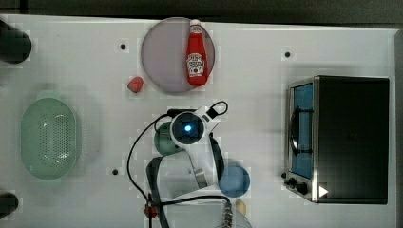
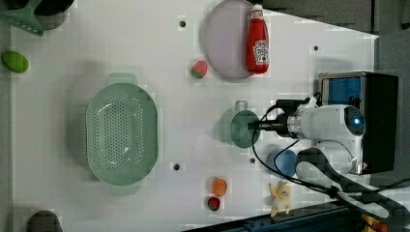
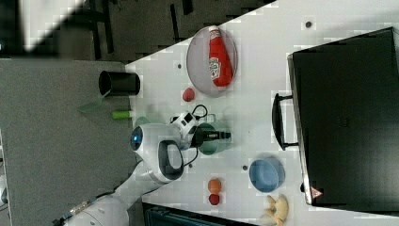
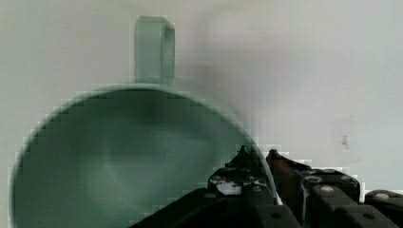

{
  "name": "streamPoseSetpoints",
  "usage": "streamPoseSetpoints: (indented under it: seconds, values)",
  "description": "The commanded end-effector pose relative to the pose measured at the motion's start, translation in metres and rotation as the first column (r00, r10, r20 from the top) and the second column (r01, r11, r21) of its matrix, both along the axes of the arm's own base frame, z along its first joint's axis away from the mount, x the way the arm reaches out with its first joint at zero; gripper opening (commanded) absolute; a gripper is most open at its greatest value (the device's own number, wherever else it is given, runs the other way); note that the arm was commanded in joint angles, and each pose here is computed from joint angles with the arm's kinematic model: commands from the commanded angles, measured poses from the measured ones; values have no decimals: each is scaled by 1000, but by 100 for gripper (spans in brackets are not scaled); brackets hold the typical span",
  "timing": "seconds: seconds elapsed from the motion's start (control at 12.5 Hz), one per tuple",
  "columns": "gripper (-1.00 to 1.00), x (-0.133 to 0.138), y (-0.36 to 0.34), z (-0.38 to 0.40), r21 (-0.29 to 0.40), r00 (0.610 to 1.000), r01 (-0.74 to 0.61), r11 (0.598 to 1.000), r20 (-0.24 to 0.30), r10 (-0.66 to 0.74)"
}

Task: Drag mug left to right.

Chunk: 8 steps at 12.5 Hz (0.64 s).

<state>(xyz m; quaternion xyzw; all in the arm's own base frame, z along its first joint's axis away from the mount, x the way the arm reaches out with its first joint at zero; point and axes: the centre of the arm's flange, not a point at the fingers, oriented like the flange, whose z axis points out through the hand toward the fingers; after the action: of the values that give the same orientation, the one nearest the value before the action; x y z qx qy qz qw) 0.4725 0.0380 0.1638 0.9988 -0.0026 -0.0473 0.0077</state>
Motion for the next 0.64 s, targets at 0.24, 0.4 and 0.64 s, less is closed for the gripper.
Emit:
streamPoseSetpoints:
  seconds: [0.24, 0.4, 0.64]
  values:
    - [-65, 12, -70, 10, -10, 999, -47, 999, 25, 47]
    - [-65, 11, -88, 10, -15, 1000, -21, 1000, 23, 22]
    - [-65, 8, -113, 9, -22, 1000, 17, 1000, 21, -17]
